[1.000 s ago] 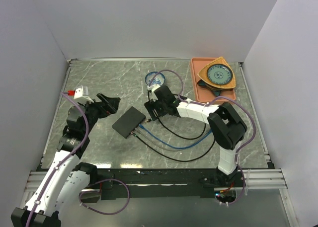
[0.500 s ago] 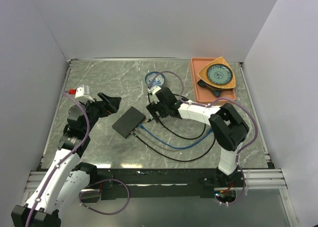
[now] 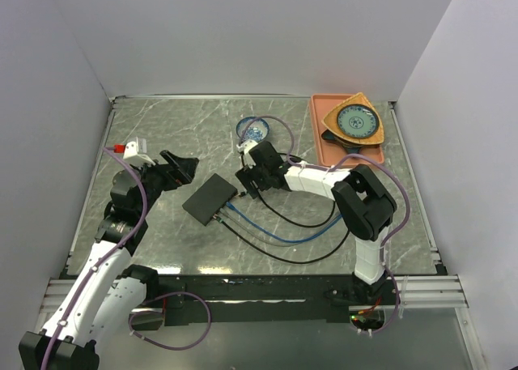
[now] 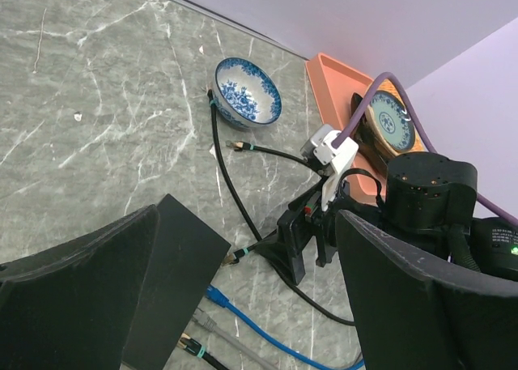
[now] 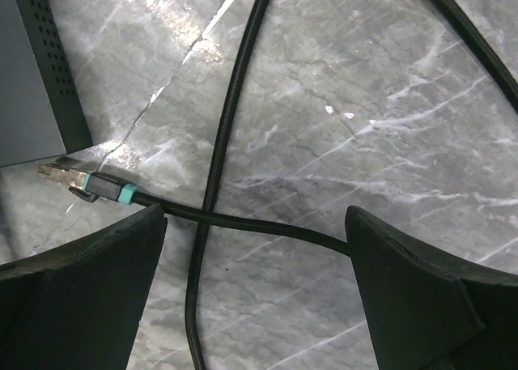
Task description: Insert the plug into the switch port
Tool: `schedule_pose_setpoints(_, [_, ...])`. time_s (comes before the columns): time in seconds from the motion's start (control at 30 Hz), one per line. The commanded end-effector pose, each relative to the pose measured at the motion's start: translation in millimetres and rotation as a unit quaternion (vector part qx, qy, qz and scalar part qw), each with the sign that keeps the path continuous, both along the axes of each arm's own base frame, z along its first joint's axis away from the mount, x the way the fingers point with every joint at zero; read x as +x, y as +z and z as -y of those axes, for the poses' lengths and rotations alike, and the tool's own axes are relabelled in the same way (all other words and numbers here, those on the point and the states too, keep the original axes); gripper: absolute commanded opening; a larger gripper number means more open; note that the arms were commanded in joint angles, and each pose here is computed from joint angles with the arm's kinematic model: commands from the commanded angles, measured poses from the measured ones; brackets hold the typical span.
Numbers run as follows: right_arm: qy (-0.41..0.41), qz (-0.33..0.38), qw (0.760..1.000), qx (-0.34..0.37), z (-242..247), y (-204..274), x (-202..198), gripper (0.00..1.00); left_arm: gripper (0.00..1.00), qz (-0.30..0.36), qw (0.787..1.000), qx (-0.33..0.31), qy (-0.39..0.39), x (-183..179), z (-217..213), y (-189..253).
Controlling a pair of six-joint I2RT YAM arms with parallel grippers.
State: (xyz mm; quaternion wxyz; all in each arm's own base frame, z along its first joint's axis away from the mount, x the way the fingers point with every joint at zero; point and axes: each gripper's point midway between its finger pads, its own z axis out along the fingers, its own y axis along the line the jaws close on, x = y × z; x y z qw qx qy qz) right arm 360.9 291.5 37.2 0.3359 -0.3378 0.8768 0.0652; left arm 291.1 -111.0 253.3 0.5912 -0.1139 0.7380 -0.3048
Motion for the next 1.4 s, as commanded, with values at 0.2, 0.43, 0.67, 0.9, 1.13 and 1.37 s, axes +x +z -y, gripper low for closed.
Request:
schedule_pose_setpoints(0.2, [0.034,-0.012,0.999,0.017,-14,-3,-11,0.95,0.96,0.019,1.000,-0.003,0.000,3,0,10])
schedule_pose_setpoints(0.43, [0.042,-0.034,0.999,0.000,-16,-17,-14,0.67,0.96,0.022,1.000,-0.001,0.004,1,-2,11])
schedule_pose_setpoints(0.67, [0.032,-0.023,0.999,-0.005,-15,-14,-10,0.03,0.96,0.024,1.000,0.001,0.007,-1,-4,14])
schedule_pose_setpoints(0.9, [0.000,0.058,0.998,0.006,3,41,-1,0.00,0.96,0.025,1.000,-0.003,0.003,-2,-2,15])
schedule_pose_setpoints(1.13, [-0.066,0.190,0.977,0.065,38,157,-1,0.00,0.96,0.025,1.000,-0.007,-0.003,-3,0,16])
schedule_pose_setpoints(1.37, [-0.097,0.330,0.915,0.209,83,279,-41,0.00,0.96,0.030,0.999,-0.006,-0.018,-6,4,19])
